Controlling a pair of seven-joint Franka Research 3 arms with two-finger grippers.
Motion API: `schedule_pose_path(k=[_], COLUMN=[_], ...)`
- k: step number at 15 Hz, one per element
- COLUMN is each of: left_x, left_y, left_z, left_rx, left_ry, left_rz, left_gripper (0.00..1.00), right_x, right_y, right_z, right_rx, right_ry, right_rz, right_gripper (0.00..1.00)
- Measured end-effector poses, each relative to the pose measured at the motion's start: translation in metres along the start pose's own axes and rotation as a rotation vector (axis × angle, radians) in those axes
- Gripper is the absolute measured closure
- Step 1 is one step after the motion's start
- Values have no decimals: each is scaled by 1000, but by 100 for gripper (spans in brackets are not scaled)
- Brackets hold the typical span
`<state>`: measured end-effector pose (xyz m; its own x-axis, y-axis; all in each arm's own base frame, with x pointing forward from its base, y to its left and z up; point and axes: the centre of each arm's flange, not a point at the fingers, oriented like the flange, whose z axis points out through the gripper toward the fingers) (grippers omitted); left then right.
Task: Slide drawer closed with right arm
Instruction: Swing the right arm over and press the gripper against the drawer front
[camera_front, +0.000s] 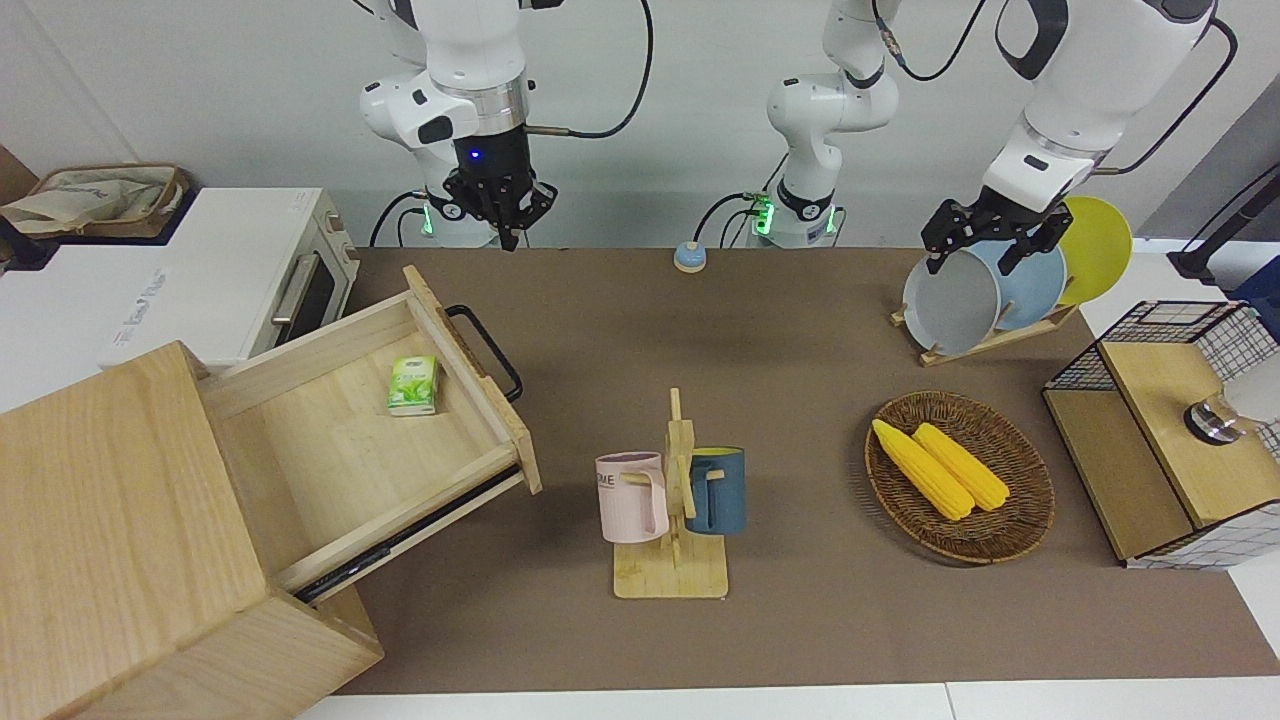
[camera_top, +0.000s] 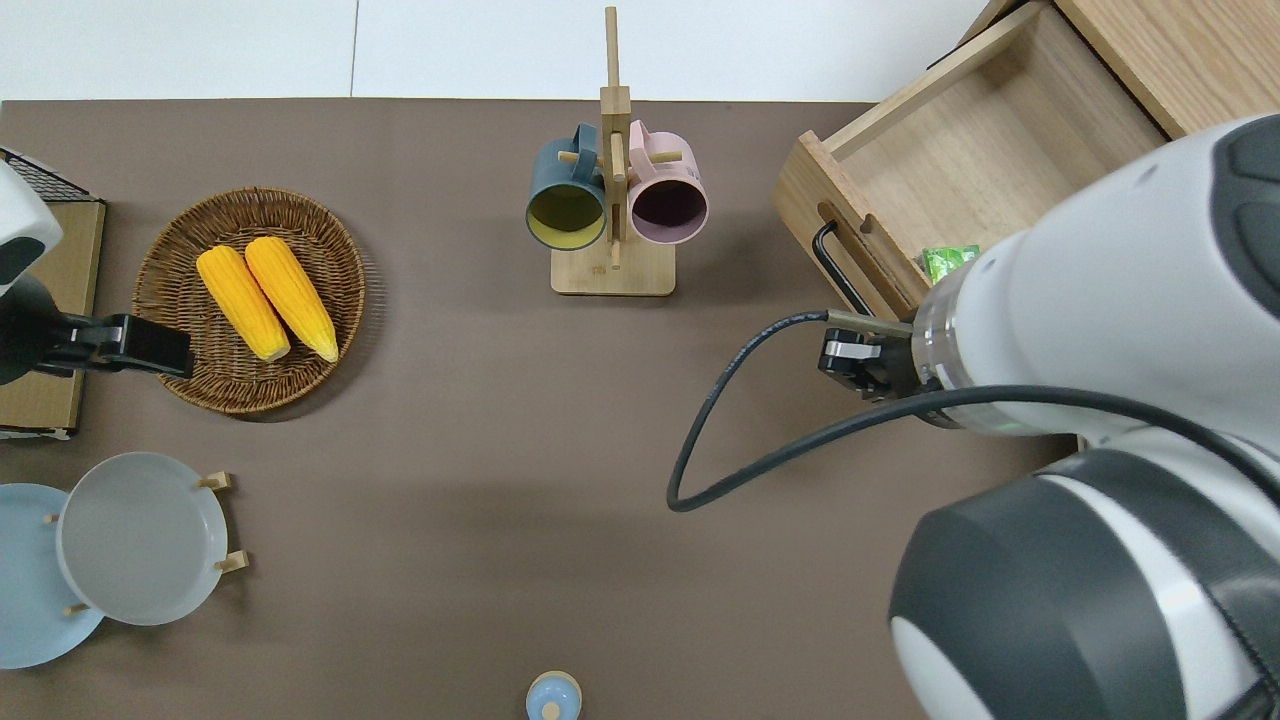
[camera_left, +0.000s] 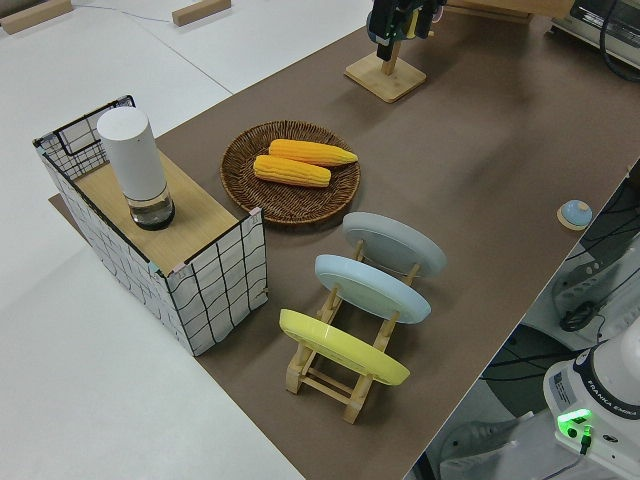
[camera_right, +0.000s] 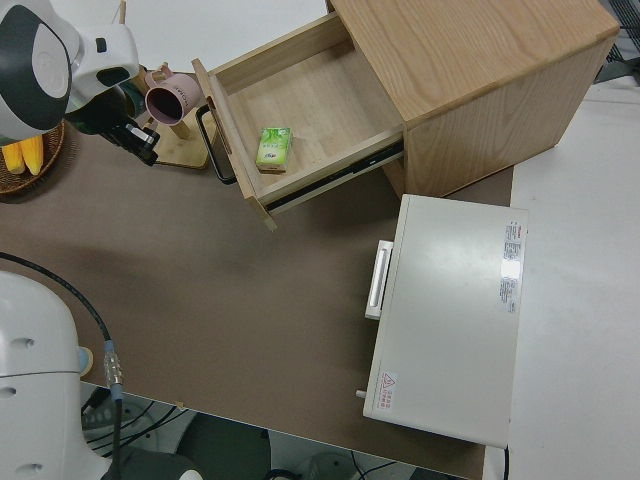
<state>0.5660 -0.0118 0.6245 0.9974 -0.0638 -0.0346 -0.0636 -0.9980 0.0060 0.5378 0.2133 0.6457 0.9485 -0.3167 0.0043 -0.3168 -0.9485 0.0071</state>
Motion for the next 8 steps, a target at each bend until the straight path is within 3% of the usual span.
schedule_pose_path(k=[3, 8], left_x=[0, 0], left_y=[0, 0], left_z=[0, 0], left_rx=[0, 0], left_ry=[0, 0], left_rz=[0, 0], left_gripper=[0, 0], right_x=[-3, 7], right_y=[-17, -45], right_z=[12, 61], right_rx=[3, -45], right_ry=[-4, -42], right_rz=[76, 246], right_gripper=[99, 99])
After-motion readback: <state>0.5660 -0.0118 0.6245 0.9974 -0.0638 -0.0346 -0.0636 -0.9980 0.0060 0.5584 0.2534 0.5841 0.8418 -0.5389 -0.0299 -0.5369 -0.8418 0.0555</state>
